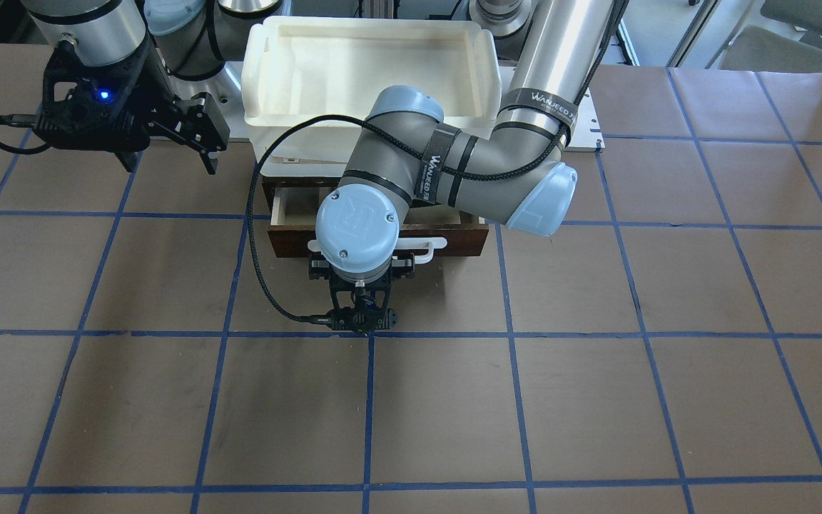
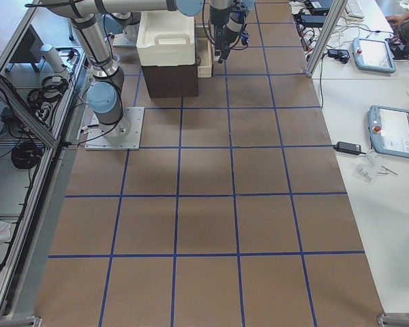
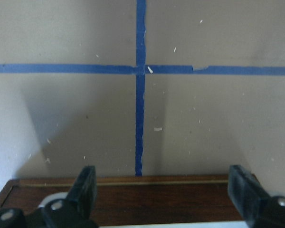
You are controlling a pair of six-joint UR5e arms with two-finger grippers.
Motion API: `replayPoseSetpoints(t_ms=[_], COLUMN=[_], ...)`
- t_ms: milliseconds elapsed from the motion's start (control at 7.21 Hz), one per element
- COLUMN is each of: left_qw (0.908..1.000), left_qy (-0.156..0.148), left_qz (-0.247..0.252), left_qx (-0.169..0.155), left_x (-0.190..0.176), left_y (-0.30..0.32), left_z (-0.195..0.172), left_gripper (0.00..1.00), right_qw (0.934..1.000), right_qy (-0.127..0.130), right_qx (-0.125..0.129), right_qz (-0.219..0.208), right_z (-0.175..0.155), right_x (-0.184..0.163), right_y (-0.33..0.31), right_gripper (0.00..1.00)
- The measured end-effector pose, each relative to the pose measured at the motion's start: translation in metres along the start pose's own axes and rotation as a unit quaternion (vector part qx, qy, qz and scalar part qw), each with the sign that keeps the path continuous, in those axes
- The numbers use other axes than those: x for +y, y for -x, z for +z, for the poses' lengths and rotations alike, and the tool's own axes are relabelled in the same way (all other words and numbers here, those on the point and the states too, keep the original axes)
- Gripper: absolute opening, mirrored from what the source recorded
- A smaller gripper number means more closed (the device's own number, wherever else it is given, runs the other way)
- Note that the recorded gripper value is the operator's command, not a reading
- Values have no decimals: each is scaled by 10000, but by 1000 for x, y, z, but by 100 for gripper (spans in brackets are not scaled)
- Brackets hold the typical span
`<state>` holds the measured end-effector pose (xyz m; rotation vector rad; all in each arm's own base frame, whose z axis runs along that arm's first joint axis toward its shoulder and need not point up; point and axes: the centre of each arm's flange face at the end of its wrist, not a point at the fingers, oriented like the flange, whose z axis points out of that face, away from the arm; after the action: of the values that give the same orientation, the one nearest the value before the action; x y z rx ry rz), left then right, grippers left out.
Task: Put scissors in drawer and close it
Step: 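Push the drawer front toward the tray with the left gripper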
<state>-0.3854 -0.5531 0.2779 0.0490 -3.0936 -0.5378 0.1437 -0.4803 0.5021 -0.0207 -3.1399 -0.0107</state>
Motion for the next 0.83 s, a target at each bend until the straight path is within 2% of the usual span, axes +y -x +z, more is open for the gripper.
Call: replayPoseSetpoints(t_ms=[832], left_qw=[9977], left_qy=[571], left_qz=[76], left_qx=[-366], left_x=[64], left_y=[3], left_z=[7], left_gripper=[100], right_qw=[10000], right_qy=[33], right_qx=[-5], right_qz=[-5], right_z=[3], right_x=[2], right_y=[0], right_gripper=[100])
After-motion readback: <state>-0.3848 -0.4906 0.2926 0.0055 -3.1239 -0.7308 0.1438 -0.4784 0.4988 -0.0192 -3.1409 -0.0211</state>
